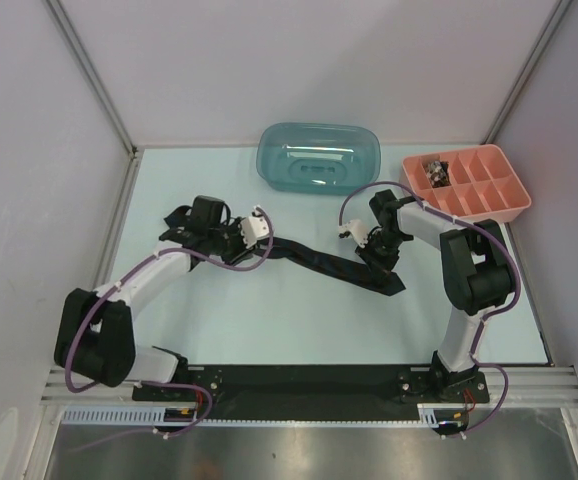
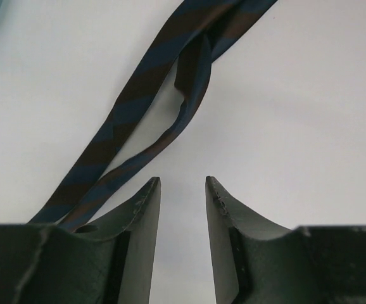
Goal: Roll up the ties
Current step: Flatten out the tie at the center of the board.
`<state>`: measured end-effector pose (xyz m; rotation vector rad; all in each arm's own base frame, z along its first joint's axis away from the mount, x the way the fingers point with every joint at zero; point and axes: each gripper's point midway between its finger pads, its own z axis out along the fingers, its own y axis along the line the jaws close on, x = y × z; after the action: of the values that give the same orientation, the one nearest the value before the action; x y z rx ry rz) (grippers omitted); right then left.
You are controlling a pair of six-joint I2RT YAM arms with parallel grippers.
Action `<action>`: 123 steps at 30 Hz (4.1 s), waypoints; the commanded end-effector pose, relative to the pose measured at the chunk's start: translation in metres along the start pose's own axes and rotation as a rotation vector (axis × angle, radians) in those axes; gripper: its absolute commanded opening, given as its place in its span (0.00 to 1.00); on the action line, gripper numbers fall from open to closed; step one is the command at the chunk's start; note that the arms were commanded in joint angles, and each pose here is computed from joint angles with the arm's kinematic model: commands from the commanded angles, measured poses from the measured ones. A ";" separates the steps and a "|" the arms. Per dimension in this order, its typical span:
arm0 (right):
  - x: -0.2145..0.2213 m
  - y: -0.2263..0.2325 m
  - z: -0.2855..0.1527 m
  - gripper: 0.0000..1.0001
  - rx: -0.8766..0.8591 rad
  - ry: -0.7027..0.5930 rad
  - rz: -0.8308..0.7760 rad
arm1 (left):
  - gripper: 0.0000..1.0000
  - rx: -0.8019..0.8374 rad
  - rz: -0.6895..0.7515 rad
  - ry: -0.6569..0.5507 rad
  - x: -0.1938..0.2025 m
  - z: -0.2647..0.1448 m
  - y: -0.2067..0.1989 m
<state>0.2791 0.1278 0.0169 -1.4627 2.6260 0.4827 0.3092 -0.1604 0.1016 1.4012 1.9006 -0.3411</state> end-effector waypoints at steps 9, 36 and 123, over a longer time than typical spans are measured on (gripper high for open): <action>0.001 -0.005 0.011 0.00 0.006 0.003 0.013 | 0.37 0.001 -0.088 0.025 -0.011 0.073 0.022; 0.066 -0.028 -0.030 0.00 0.096 0.046 -0.008 | 0.51 0.209 -0.486 0.025 0.001 0.006 -0.025; -0.201 -0.014 -0.082 0.79 -0.096 -0.707 0.099 | 0.02 -0.001 0.165 -0.057 -0.067 0.074 0.144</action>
<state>0.3777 0.2373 0.1039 -0.9755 2.3005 0.9094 0.4622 -0.1800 0.0422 1.7319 1.8371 -0.3137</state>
